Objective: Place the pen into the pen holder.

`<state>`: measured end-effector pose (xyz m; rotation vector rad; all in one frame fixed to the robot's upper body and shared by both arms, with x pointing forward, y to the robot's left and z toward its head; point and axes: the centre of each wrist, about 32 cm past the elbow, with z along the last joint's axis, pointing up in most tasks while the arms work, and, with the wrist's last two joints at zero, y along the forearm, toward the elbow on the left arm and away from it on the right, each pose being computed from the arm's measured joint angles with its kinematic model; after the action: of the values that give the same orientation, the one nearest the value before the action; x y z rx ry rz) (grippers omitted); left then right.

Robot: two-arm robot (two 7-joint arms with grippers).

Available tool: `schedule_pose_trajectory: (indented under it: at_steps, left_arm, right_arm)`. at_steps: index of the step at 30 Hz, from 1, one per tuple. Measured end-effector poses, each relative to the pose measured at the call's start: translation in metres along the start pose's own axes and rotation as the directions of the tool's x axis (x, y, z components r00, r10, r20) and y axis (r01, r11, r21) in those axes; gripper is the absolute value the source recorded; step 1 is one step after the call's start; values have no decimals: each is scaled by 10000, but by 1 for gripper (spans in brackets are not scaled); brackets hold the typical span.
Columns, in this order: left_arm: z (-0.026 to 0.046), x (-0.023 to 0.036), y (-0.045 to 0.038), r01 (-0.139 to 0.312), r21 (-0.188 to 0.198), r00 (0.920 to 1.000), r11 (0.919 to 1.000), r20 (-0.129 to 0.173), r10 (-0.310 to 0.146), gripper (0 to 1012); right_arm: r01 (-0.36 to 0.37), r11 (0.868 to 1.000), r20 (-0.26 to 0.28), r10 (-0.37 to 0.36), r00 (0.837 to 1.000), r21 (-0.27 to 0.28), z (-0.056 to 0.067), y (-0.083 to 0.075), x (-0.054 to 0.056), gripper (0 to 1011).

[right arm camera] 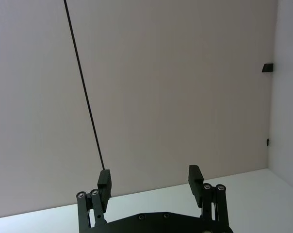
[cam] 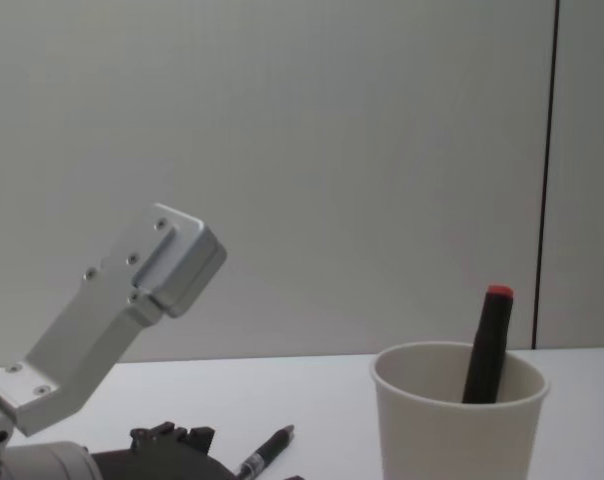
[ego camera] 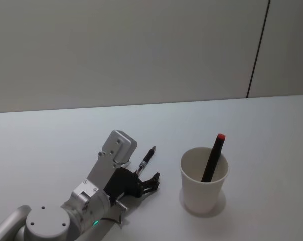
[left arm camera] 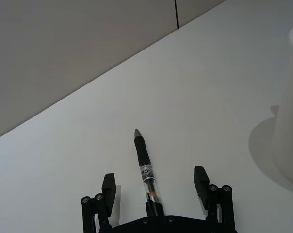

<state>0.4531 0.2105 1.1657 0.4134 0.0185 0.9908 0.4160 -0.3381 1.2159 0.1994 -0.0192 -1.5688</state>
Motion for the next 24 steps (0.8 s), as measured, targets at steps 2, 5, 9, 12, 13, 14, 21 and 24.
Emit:
schedule_pose_trajectory:
  at_steps: [2, 5, 9, 12, 13, 14, 21, 24]
  left_arm:
    - [-3, 5, -5, 17, 46, 10000, 10000, -45, -17, 1001]
    - [-9, 11, -10, 38, 87, 9999, 10000, -142, -36, 1001]
    - [-23, 17, -15, 60, 120, 9993, 9999, -378, -55, 1001]
    - [-31, 18, -16, 56, 126, 9986, 9999, -530, -49, 1001]
    - [-38, 17, -17, 51, 131, 9981, 9999, -622, -43, 1001]
    - [-41, 17, -17, 48, 133, 9977, 9999, -670, -39, 1001]
    - [-70, 10, -19, -2, 160, 9944, 9999, -1053, 19, 1001]
    - [-79, 8, -18, -25, 168, 9933, 9999, -1155, 44, 1001]
  right_arm:
    - [0, 10000, 0, 0, 10000, 0, 0, 0, 0, 1001]
    - [0, 10000, 0, 0, 10000, 0, 0, 0, 0, 1001]
    - [0, 10000, 0, 0, 10000, 0, 0, 0, 0, 1001]
    - [0, 10000, 1, 0, 10000, 0, 0, 0, 0, 1001]
    - [-1, 10000, 0, 1, 10000, 0, 0, 0, 0, 1001]
    - [-1, 10000, 0, 1, 10000, 0, 0, 0, 0, 1001]
    - [0, 10000, 0, 0, 10000, -1, 0, 0, 0, 1001]
    - [-1, 10000, 0, 1, 10000, 0, 0, 0, 0, 1001]
